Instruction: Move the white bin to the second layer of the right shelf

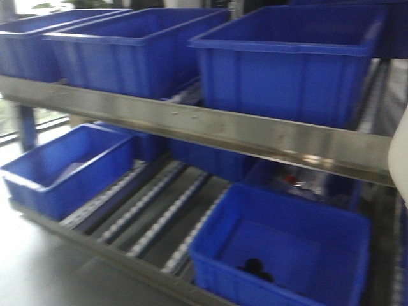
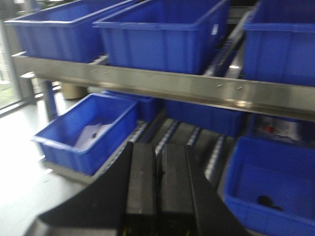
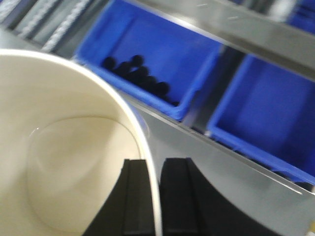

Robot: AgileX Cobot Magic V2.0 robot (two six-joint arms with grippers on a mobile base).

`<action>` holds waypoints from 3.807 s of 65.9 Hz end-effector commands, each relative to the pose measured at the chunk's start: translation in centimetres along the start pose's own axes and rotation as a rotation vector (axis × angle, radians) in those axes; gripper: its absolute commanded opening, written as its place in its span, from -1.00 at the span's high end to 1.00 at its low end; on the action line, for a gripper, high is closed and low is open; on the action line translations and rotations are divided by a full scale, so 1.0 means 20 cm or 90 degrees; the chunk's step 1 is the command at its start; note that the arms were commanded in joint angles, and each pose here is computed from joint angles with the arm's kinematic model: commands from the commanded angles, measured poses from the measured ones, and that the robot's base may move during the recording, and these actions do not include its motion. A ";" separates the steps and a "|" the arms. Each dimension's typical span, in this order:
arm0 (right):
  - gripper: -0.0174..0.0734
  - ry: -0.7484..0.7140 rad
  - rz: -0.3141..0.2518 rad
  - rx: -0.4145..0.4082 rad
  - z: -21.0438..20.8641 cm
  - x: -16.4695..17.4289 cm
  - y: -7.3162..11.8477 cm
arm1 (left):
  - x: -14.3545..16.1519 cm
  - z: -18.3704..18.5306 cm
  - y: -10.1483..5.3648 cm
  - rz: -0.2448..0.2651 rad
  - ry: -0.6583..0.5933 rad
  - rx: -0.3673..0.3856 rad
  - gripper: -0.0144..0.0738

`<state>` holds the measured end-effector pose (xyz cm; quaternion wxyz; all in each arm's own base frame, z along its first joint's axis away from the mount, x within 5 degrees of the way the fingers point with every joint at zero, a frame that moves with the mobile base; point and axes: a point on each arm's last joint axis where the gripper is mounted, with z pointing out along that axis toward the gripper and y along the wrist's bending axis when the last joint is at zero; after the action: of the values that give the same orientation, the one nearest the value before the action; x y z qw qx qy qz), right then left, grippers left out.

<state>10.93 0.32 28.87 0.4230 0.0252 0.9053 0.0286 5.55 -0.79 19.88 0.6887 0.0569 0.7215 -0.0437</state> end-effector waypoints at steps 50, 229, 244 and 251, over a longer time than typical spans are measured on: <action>0.51 -0.066 -0.002 -0.002 -0.03 -0.07 0.00 | 0.02 0.00 0.00 -0.002 -0.042 0.002 0.48; -0.03 -0.019 0.027 0.007 0.60 -0.21 -0.01 | 0.02 0.00 0.00 -0.002 -0.042 0.002 0.48; -0.02 -0.009 0.032 0.001 0.53 -0.29 0.01 | 0.02 0.00 0.00 -0.002 -0.042 0.002 0.48; -0.01 -0.034 0.032 -0.002 0.48 -0.32 0.01 | 0.02 0.00 0.00 -0.002 -0.042 0.002 0.48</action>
<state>22.23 0.45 24.89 0.3848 0.0470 0.9210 0.0369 5.55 -0.79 19.88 0.6887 0.0569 0.7215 -0.0437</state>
